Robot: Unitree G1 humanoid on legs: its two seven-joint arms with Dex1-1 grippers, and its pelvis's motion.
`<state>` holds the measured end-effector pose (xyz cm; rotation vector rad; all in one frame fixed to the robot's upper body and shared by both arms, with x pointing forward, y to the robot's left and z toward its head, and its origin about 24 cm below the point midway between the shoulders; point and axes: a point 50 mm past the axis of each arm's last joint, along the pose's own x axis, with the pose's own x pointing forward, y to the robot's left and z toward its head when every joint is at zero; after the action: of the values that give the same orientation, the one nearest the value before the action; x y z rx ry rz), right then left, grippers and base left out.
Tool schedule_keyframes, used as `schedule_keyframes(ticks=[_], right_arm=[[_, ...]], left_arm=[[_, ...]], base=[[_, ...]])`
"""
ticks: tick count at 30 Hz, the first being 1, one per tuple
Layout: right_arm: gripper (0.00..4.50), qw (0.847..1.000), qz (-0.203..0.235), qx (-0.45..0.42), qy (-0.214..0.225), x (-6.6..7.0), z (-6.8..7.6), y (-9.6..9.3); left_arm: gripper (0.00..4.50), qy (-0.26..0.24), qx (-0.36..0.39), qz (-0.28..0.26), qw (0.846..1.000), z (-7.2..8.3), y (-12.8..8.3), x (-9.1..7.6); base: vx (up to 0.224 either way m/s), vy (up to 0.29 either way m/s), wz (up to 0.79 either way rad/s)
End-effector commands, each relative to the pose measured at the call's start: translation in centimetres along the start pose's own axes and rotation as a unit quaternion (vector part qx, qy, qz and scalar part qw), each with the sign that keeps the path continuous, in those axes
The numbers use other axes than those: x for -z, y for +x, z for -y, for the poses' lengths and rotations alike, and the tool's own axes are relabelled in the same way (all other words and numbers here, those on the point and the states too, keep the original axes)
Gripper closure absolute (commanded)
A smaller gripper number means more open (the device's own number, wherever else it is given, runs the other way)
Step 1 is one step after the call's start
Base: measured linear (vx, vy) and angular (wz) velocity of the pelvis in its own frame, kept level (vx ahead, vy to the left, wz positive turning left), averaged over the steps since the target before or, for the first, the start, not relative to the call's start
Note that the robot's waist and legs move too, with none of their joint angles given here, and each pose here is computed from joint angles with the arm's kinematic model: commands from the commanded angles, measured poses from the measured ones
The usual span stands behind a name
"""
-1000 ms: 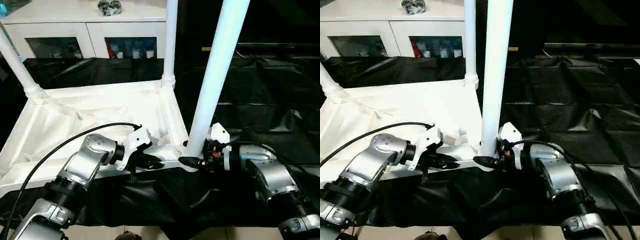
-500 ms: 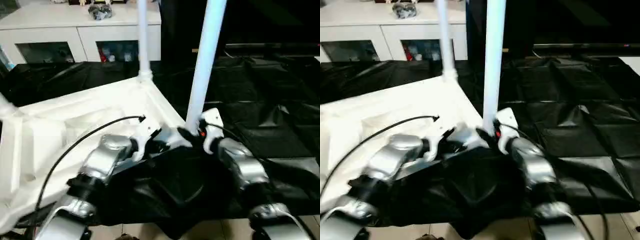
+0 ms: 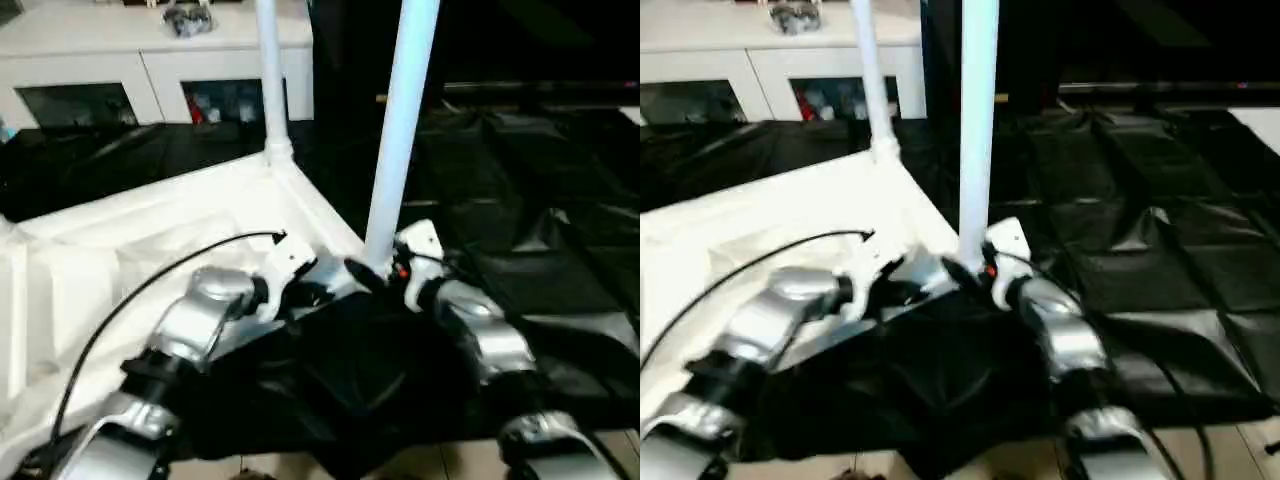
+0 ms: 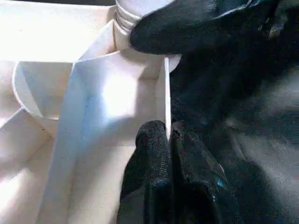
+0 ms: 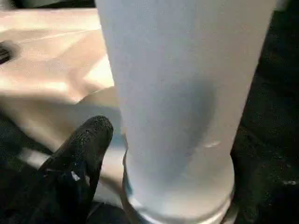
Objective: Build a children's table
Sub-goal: Rotate leg to tighten
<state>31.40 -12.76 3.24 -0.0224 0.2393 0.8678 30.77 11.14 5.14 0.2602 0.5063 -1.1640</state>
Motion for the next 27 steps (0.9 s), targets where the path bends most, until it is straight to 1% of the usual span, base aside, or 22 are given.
schedule_keyframes(ticks=[1,2,3,4,5,6,7,9,10,11,12,13,16,19,21,23,26,27], right_arm=[[0.69,0.992,-0.011,-0.128,-0.006,0.2,-2.8,0.7],[0.69,0.989,-0.017,-0.149,-0.009,0.3,-2.9,0.2],[0.69,0.981,-0.031,-0.191,-0.013,0.4,-3.0,-0.8],[0.69,0.981,-0.032,-0.193,-0.013,0.4,-3.0,-0.9],[0.69,0.971,-0.049,-0.233,-0.019,0.6,-3.3,-1.8],[0.69,0.971,-0.049,-0.233,-0.019,0.6,-3.3,-1.8],[0.69,0.968,-0.055,-0.244,-0.022,0.7,-3.3,-2.1],[0.69,0.958,-0.084,-0.274,-0.023,1.2,-3.5,-2.9],[0.69,0.958,-0.084,-0.274,-0.024,1.2,-3.5,-2.9],[0.69,0.953,-0.098,-0.287,-0.025,1.3,-3.7,-3.2],[0.69,0.951,-0.102,-0.291,-0.026,1.3,-3.7,-3.3],[0.93,0.950,-0.104,-0.292,-0.025,1.3,-3.7,-3.3],[1.05,0.950,-0.108,-0.293,-0.022,1.4,-3.9,-3.3],[1.39,0.950,-0.110,-0.292,-0.025,1.4,-4.0,-3.2],[1.43,0.950,-0.108,-0.291,-0.024,1.4,-4.1,-3.1],[1.67,0.951,-0.109,-0.288,-0.022,1.5,-4.1,-2.9],[1.73,0.953,-0.106,-0.283,-0.016,1.6,-4.2,-2.8],[1.76,0.960,-0.094,-0.264,-0.009,1.5,-4.0,-2.4]], left_arm=[[4.50,0.053,0.065,0.044,0.995,1.2,0.2,-2.3],[4.50,0.057,0.075,0.043,0.995,1.2,0.0,-2.2],[4.50,0.064,0.091,0.041,0.993,1.2,-0.4,-2.1],[4.50,0.064,0.092,0.041,0.993,1.2,-0.5,-2.1],[4.50,0.067,0.105,0.040,0.991,1.1,-0.8,-2.0],[4.50,0.067,0.105,0.040,0.991,1.1,-0.8,-2.0],[4.50,0.066,0.108,0.040,0.991,1.1,-0.8,-2.0],[4.50,0.065,0.106,0.041,0.991,0.9,-0.8,-2.1],[4.50,0.065,0.106,0.041,0.991,0.9,-0.8,-2.1],[4.50,0.064,0.106,0.041,0.991,0.8,-0.8,-2.1],[4.50,0.064,0.108,0.041,0.991,0.8,-0.8,-2.1],[4.50,0.065,0.110,0.041,0.991,0.8,-0.9,-2.1],[4.50,0.065,0.115,0.040,0.990,0.9,-1.0,-1.8],[4.50,0.064,0.116,0.036,0.991,1.0,-1.1,-1.6],[4.50,0.062,0.108,0.035,0.992,0.8,-1.1,-1.5],[4.50,0.058,0.091,0.035,0.993,0.6,-1.1,-1.5],[4.50,0.051,0.085,0.039,0.994,0.6,-1.0,-1.6],[4.50,0.044,0.073,0.044,0.995,0.5,-0.9,-1.8]], base=[[0.000,0.000,0.00],[0.056,-0.006,0.05],[0.000,0.000,0.00],[0.000,0.000,0.00],[0.000,0.000,0.00],[0.000,0.000,0.00],[0.000,0.000,0.00],[0.000,0.000,0.00],[0.000,0.000,0.00],[0.000,0.000,0.00],[0.000,0.000,0.00],[0.000,0.000,0.00],[0.000,0.000,0.00],[0.000,0.000,0.00],[0.000,0.000,0.00],[0.000,0.000,0.00],[0.000,0.000,0.00],[0.000,0.000,0.00]])
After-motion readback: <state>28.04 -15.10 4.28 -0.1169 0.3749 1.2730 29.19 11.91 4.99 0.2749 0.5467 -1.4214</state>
